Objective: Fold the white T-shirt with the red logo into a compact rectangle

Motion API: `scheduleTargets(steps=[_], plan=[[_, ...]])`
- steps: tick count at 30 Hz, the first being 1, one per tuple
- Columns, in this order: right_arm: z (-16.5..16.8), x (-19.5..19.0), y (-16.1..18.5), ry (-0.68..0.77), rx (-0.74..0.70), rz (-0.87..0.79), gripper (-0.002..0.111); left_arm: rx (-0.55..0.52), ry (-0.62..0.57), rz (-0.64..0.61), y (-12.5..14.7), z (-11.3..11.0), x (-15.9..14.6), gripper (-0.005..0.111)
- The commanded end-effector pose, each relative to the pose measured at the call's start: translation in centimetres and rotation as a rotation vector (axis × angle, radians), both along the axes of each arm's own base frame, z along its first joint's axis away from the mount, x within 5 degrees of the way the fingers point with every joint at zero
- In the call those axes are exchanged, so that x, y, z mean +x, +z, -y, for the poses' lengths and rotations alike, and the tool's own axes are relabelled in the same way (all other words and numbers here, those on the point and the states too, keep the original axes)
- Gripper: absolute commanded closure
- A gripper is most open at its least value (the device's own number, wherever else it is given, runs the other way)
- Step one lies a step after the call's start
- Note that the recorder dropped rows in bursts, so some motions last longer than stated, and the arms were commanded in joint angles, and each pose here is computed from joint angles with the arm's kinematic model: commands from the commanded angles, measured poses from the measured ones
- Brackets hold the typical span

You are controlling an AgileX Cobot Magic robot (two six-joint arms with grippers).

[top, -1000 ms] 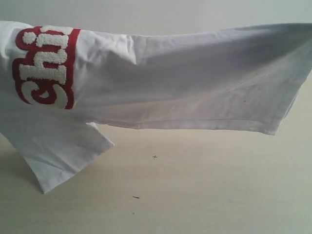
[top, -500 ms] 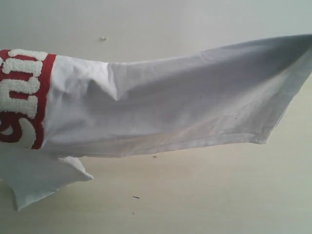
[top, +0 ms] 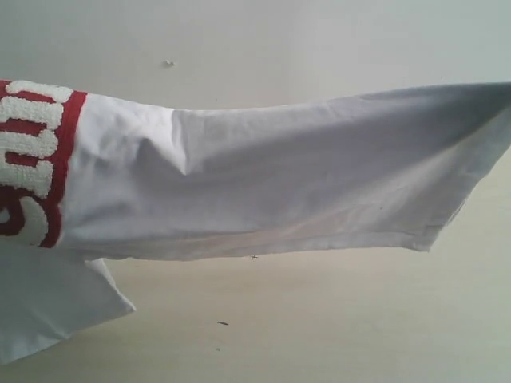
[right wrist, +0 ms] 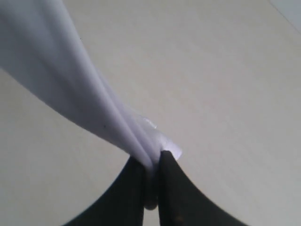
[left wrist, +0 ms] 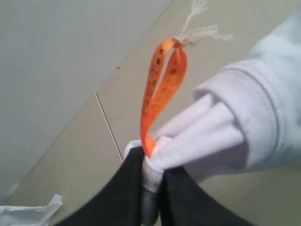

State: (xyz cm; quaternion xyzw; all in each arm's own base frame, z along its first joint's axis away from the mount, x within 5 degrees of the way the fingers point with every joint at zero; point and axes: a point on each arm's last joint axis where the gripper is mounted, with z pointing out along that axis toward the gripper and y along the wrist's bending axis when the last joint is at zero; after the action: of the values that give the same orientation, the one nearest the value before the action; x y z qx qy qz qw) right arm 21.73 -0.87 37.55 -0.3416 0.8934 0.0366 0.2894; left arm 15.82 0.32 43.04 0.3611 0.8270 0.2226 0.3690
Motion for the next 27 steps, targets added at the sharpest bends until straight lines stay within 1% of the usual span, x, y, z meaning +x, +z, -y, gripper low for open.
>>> scheduleTargets(steps=[1, 6, 10, 14, 16, 17, 21, 23, 24, 25, 26, 27], plan=[[-0.8, -1.3, 1.3, -0.01, 0.036, 0.065, 0.108, -0.047, -0.017, 0.049, 0.7, 0.3, -1.4, 0.107], [-2.5, -3.0, 2.5, 0.038, 0.05, 0.112, 0.108, -0.058, -0.014, 0.045, 1.0, 0.2, -3.3, 0.107], [-2.6, -4.7, 3.4, 0.04, 0.023, 0.165, 0.108, -0.064, -0.017, 0.071, 1.3, 0.1, -4.3, 0.107], [-2.3, -5.1, 3.6, -0.059, 0.037, 0.153, 0.108, -0.079, -0.023, 0.079, 1.8, 0.2, -4.7, 0.107], [-2.2, -4.6, 3.3, -0.099, 0.054, 0.121, 0.108, -0.1, -0.037, 0.05, 1.9, 0.5, -4.2, 0.107], [-2.1, -4.3, 3.1, -0.113, 0.064, 0.1, 0.108, -0.114, -0.043, 0.014, 1.7, 0.7, -3.9, 0.107], [-1.8, -1.7, 1.3, -0.13, 0.062, 0.003, 0.108, -0.162, -0.12, -0.129, 0.1, 1.8, -0.3, 0.107], [-1.3, -0.2, -0.1, -0.171, 0.036, -0.069, 0.108, -0.177, -0.157, -0.2, -1.0, 2.3, 1.7, 0.107], [-0.8, 1.6, -1.9, -0.187, -0.004, -0.146, 0.108, -0.159, -0.175, -0.281, -2.5, 2.5, 4.1, 0.107], [-0.5, 2.5, -2.9, -0.187, -0.027, -0.185, 0.108, -0.148, -0.185, -0.314, -3.2, 2.6, 5.0, 0.107], [0.3, 4.3, -5.2, -0.188, -0.099, -0.271, 0.108, -0.109, -0.186, -0.389, -5.0, 2.5, 7.3, 0.107], [0.9, 6.0, -7.3, -0.189, -0.152, -0.324, 0.108, -0.076, -0.17, -0.394, -6.7, 2.4, 10.0, 0.107]])
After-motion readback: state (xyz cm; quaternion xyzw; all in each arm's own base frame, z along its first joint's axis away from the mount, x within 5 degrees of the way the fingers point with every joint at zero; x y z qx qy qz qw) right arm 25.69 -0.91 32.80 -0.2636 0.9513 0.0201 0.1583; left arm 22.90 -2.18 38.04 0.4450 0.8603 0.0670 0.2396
